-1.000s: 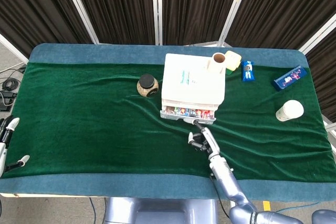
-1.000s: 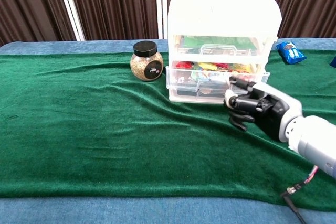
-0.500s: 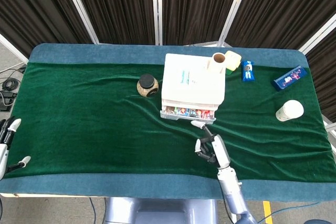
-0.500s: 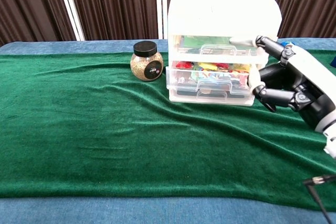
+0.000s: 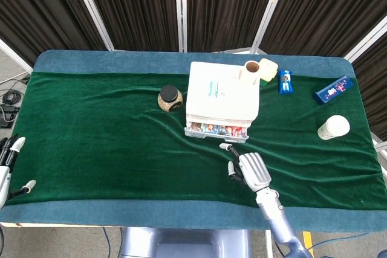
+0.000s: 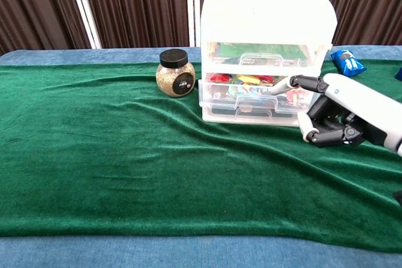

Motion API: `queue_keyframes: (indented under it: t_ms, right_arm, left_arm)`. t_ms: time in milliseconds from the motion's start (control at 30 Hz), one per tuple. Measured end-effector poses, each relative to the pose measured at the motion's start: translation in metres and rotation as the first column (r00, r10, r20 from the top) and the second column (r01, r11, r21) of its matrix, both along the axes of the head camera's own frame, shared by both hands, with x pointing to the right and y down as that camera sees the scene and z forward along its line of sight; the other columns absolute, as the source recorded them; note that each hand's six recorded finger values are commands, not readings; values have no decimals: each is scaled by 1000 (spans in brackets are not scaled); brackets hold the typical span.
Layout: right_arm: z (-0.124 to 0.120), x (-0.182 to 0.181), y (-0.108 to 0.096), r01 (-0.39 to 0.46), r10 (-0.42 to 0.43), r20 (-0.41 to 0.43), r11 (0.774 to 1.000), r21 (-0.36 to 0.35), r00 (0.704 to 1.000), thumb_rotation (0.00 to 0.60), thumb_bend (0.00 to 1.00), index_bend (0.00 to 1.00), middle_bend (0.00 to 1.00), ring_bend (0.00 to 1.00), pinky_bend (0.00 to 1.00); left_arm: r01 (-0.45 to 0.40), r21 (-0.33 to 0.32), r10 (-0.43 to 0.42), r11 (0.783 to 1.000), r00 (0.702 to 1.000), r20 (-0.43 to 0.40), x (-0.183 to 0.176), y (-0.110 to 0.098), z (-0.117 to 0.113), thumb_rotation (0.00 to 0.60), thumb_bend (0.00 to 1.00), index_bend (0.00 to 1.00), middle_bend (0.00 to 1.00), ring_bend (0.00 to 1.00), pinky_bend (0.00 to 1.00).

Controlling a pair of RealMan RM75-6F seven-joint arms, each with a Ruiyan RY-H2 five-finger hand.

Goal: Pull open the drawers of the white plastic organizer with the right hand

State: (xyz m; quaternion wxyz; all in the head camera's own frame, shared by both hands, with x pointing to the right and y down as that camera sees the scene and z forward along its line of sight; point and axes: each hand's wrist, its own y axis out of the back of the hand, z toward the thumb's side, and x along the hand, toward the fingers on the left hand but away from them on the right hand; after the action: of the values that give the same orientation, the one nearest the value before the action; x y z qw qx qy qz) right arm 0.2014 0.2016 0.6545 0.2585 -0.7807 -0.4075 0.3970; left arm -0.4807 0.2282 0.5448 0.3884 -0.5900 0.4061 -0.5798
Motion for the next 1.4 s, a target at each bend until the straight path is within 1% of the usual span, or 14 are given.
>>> queue_keyframes:
  t_ms: [33, 133, 333, 500, 767, 933, 1033, 1167, 1233, 1300, 1400]
  right_arm:
    - [0, 0, -2, 15, -15, -34, 1000, 11, 999, 600, 618, 213, 914, 941, 843]
    - [-1, -1, -6, 43, -40, -99, 999, 29, 994, 600, 618, 179, 915, 941, 842]
    - [2, -7, -14, 63, -57, -165, 998, 30, 985, 600, 617, 135, 915, 941, 842]
    - [7, -11, -21, 48, -44, -183, 999, 16, 982, 600, 616, 127, 914, 941, 842]
    - [17, -19, -30, 15, -22, -184, 999, -36, 983, 600, 617, 128, 914, 941, 843]
    - [23, -27, -36, 2, -11, -178, 999, -53, 984, 600, 616, 140, 915, 941, 843]
    - [25, -32, -38, -2, -9, -172, 998, -63, 985, 600, 619, 169, 919, 944, 845]
    - [30, -37, -40, -8, -5, -171, 997, -75, 985, 600, 628, 231, 926, 952, 848]
    - [32, -40, -41, -14, 0, -171, 996, -85, 985, 600, 633, 268, 927, 955, 849]
    - [34, -42, -41, -19, 3, -168, 996, -92, 986, 600, 639, 325, 929, 957, 849]
    - [33, -45, -41, -17, 2, -165, 996, -87, 986, 600, 641, 383, 930, 958, 849]
  left_arm:
    - [0, 0, 0, 1000, 1000, 0, 0, 0, 0, 600, 78, 0, 0, 0, 0]
    - [-2, 0, 2, 1000, 1000, 0, 1, 0, 0, 600, 79, 0, 0, 0, 0]
    - [0, -2, 0, 1000, 1000, -2, 0, 0, 0, 600, 78, 0, 0, 0, 0]
    - [0, -6, 0, 1000, 1000, -1, 0, 0, 0, 600, 79, 0, 0, 0, 0]
    - [4, -6, -4, 1000, 1000, -3, -1, 0, 0, 600, 78, 0, 0, 0, 0]
    - [3, -11, -3, 1000, 1000, -3, -1, 0, 1, 600, 78, 0, 0, 0, 0]
    - [4, -10, -4, 1000, 1000, -4, -1, 0, 1, 600, 78, 0, 0, 0, 0]
    - [6, -12, -6, 1000, 1000, -6, -2, 0, 1, 600, 78, 0, 0, 0, 0]
    - [6, -11, -6, 1000, 1000, -7, -2, -1, 1, 600, 78, 0, 0, 0, 0]
    - [5, -11, -5, 1000, 1000, -7, -2, 0, 1, 600, 79, 0, 0, 0, 0]
    - [7, -11, -7, 1000, 1000, -8, -2, -1, 1, 600, 78, 0, 0, 0, 0]
